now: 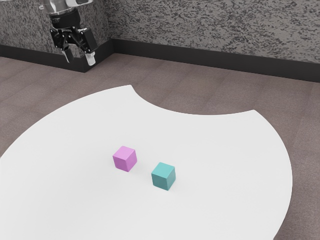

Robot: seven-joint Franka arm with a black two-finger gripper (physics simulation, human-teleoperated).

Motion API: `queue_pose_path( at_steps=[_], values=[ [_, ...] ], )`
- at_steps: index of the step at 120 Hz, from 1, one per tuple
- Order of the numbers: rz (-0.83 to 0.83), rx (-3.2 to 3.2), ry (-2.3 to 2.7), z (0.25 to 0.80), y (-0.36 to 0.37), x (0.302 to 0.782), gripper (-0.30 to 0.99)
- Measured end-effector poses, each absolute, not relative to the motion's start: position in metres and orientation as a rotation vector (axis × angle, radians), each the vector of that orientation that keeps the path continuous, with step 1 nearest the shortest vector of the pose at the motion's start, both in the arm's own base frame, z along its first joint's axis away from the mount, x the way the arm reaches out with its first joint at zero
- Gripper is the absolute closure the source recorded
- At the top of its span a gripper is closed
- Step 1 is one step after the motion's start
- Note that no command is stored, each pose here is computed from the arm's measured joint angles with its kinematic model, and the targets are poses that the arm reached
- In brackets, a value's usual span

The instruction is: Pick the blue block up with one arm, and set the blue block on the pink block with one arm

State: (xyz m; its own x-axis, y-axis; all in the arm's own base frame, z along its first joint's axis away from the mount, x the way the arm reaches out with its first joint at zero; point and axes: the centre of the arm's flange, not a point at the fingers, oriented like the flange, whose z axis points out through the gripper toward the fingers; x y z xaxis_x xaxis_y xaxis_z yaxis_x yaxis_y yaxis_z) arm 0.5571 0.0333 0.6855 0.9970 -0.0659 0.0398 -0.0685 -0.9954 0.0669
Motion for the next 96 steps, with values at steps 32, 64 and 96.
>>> queue_pose_path(
  at_steps=[32, 64, 96],
  values=[
    [0.509, 3.076, -0.164, 0.834, 0.015, 0.506, 0.00],
    [0.455, 3.057, -0.338, 0.827, -0.046, 0.511, 0.00],
    [0.275, 3.063, -0.290, 0.776, -0.034, 0.541, 0.00]
  ],
)
